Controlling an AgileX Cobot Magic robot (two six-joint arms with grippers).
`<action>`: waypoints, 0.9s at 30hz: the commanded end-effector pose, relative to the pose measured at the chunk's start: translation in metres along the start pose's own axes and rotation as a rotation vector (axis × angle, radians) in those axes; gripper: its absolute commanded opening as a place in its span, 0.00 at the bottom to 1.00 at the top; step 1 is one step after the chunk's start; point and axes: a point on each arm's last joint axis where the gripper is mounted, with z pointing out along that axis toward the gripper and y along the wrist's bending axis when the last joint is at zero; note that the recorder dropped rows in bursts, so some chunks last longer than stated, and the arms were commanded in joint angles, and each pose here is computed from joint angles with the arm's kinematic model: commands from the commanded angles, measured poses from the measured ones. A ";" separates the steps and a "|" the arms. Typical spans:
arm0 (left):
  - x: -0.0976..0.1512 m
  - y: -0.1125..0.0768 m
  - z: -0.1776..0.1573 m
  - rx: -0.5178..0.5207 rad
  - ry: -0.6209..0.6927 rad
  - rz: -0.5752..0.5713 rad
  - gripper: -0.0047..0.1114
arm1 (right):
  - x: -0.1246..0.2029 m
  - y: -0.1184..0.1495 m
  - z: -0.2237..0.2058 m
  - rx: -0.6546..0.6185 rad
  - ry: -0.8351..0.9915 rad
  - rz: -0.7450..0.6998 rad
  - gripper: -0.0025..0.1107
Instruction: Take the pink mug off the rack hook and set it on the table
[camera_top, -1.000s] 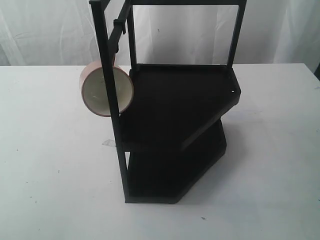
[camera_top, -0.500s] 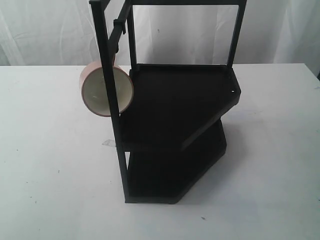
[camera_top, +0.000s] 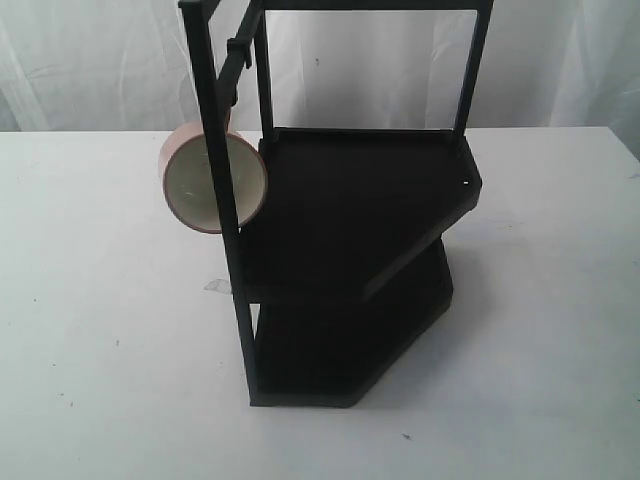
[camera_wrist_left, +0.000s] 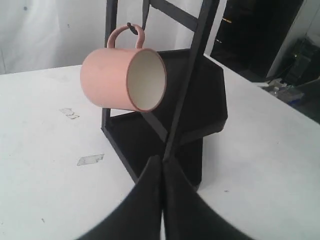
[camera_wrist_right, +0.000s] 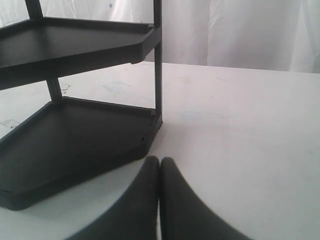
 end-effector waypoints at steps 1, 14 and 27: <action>-0.005 0.003 0.012 0.024 0.060 0.045 0.19 | 0.001 0.000 0.000 0.002 -0.010 -0.002 0.02; -0.022 0.024 0.078 0.088 0.039 0.043 0.61 | 0.001 0.000 0.000 0.002 -0.010 -0.002 0.02; -0.041 0.043 0.155 0.060 0.062 0.081 0.61 | 0.001 0.000 0.000 0.002 -0.010 -0.002 0.02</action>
